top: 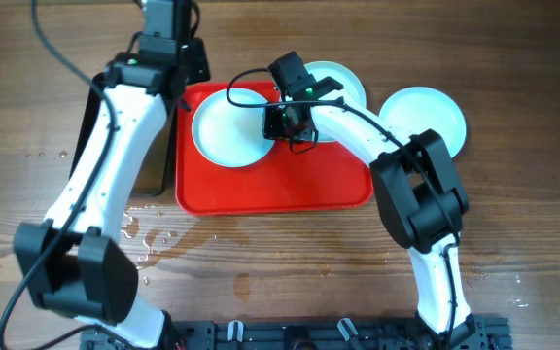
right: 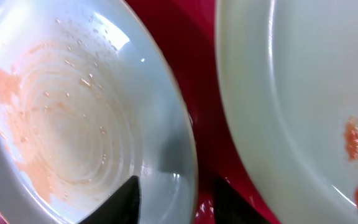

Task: Clean dirty plates on tray and stack at the side
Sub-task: 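Lift the sponge back over the black tray with left gripper, then lift the plate with right gripper and stack it on right plates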

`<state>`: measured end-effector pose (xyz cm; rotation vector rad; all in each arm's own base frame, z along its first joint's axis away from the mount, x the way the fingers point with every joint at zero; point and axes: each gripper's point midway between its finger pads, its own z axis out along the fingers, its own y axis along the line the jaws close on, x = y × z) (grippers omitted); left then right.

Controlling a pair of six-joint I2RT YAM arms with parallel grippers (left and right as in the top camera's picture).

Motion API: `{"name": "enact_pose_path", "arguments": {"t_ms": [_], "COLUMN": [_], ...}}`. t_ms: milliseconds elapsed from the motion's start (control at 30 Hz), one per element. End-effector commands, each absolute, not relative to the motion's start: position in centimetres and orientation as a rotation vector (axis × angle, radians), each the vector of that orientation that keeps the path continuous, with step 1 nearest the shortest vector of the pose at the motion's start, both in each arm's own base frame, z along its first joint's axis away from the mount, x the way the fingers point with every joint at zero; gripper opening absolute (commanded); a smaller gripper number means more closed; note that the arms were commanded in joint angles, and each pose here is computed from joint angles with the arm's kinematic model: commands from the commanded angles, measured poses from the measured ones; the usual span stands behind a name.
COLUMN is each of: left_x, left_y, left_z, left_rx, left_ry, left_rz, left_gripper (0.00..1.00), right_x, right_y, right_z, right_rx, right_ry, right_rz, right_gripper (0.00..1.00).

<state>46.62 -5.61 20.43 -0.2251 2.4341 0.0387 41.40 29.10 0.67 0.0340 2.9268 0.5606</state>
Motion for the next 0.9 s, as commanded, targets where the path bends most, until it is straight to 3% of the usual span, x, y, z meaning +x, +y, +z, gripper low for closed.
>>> {"name": "enact_pose_path", "arguments": {"t_ms": [0, 100, 200, 367, 600, 867], "left_x": [44.9, 43.7, 43.2, 43.1, 43.0, 42.5], "left_y": [-3.8, -2.5, -2.3, -2.1, -2.1, -2.2], "left_z": [18.6, 17.4, 16.9, 16.8, 16.7, 16.5], "left_rx": [-0.318, -0.411, -0.43, -0.443, -0.443, -0.442], "left_ry": [2.528, 2.594, 2.632, 2.641, 2.643, 2.668], "left_rz": [0.063, 0.045, -0.023, -0.04, -0.04, -0.048], "left_gripper": [0.04, 0.04, 0.04, 0.04, 0.04, 0.04], "right_x": [40.0, 39.5, 39.1, 39.2, 40.2, 42.2], "right_y": [27.8, 28.0, 28.0, 28.2, 29.9, 23.9], "right_z": [-2.4, -2.9, -3.4, -3.5, 0.4, 11.2], "right_rx": [0.026, 0.022, 0.021, 0.009, -0.245, -0.314], "right_ry": [3.011, 3.024, 3.031, 3.021, 2.908, 2.651], "right_rz": [0.479, 0.512, 0.515, 0.522, 0.617, 0.107], "right_gripper": [0.44, 0.43, 0.35, 0.04, 0.04, 0.04]}}
